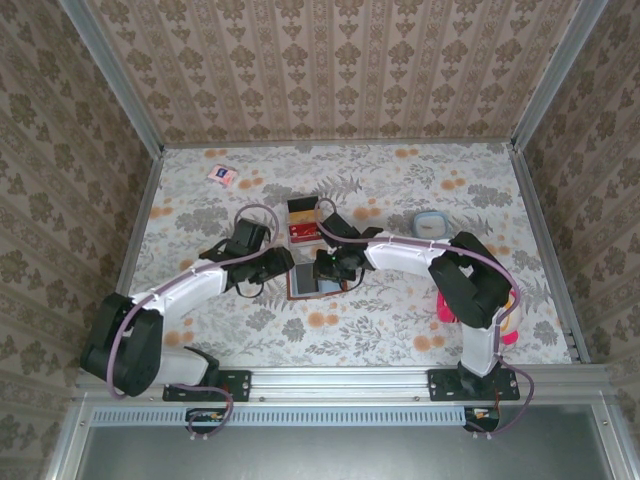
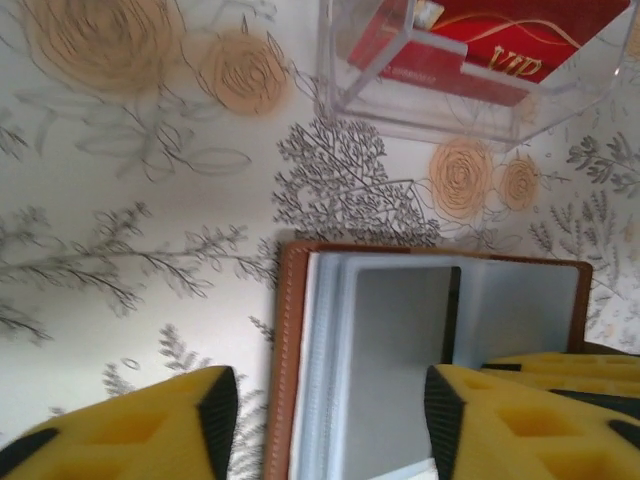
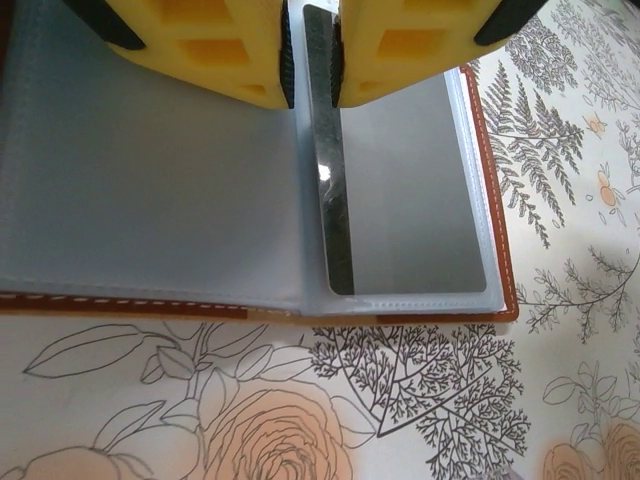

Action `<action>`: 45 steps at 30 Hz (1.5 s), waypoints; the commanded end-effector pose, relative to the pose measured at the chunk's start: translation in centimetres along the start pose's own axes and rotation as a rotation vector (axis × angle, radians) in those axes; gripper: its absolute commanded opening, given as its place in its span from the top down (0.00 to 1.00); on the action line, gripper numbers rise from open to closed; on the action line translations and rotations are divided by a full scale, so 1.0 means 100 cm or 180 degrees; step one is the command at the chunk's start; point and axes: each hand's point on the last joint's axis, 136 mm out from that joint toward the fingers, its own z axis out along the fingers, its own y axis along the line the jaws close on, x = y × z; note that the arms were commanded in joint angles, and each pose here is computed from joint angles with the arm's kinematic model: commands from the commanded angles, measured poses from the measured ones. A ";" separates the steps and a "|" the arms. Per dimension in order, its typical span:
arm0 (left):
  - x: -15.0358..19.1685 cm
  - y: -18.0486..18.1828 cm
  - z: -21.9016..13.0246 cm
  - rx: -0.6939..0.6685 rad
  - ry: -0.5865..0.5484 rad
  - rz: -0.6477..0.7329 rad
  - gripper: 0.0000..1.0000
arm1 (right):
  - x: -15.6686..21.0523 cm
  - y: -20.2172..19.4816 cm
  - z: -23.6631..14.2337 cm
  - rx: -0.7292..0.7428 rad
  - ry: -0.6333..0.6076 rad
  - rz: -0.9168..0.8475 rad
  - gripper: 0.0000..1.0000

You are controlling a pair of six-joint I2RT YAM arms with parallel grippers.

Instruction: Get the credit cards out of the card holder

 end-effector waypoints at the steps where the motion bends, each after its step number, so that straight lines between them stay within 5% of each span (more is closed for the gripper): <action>1: -0.001 -0.021 0.003 0.0272 0.0015 -0.0081 0.56 | 0.000 -0.006 0.007 0.0019 0.0055 0.0069 0.78; 9: 0.007 -0.017 0.018 0.0208 0.0184 -0.0054 0.75 | -0.001 -0.003 0.011 -0.0146 0.0141 0.0052 0.79; 21: 0.019 -0.013 0.036 0.0178 0.0328 0.0016 0.86 | 0.003 -0.009 0.017 -0.0242 0.0314 0.0107 0.81; 45: 0.037 0.019 0.052 -0.0170 0.0448 -0.0060 0.90 | 0.011 0.003 0.021 -0.0513 0.0459 0.0025 0.79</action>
